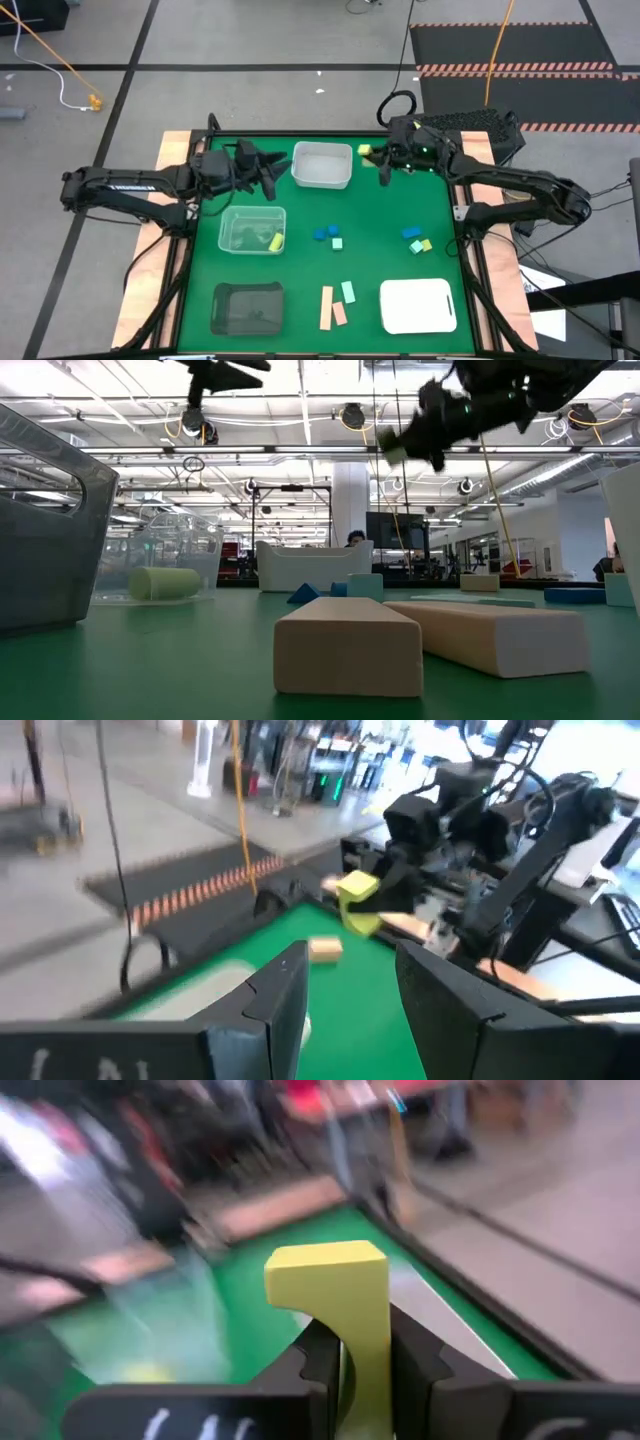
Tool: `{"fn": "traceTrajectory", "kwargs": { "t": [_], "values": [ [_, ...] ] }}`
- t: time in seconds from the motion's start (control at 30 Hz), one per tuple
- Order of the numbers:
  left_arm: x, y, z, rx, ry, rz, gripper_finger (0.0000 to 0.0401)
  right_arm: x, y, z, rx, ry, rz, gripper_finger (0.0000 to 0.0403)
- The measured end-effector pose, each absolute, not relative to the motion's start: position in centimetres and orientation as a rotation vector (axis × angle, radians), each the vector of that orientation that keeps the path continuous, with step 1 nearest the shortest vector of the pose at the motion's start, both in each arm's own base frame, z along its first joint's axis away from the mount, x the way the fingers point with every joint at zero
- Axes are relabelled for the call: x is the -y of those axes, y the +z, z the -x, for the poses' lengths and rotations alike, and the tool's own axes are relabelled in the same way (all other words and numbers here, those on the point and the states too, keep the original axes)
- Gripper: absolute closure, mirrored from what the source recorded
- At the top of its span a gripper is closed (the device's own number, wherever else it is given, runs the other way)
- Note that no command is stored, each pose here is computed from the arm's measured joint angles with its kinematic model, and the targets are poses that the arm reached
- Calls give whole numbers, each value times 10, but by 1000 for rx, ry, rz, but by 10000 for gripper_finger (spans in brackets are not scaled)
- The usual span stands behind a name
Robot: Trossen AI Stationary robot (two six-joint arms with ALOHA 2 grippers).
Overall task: Sort & place blocks by color
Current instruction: Put the top yellow bridge block into the transparent bin
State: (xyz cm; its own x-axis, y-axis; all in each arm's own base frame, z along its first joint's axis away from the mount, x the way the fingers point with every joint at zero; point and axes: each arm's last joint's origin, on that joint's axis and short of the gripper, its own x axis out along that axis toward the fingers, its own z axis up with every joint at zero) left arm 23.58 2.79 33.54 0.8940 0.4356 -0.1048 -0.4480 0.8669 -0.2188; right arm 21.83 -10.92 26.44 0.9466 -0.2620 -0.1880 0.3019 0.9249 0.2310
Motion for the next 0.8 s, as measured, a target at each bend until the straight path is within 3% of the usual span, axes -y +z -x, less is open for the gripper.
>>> {"fn": "traceTrajectory", "kwargs": {
  "t": [0.17, 0.33, 0.63, 0.8],
  "values": [
    [-30, 331, -258, -12, 453, 87, 246, 88, 283, -235, 53, -170, -215, 367],
    [-33, 324, -271, 5, 459, 44, 240, 78, 291, -244, 201, -202, -290, 365],
    [-34, 318, -285, 59, 433, 69, 158, 72, 284, -262, 298, -146, -328, 367],
    [-35, 318, -287, 73, 433, 58, 123, 74, 289, -276, 360, -235, -406, 367]
  ]
}}
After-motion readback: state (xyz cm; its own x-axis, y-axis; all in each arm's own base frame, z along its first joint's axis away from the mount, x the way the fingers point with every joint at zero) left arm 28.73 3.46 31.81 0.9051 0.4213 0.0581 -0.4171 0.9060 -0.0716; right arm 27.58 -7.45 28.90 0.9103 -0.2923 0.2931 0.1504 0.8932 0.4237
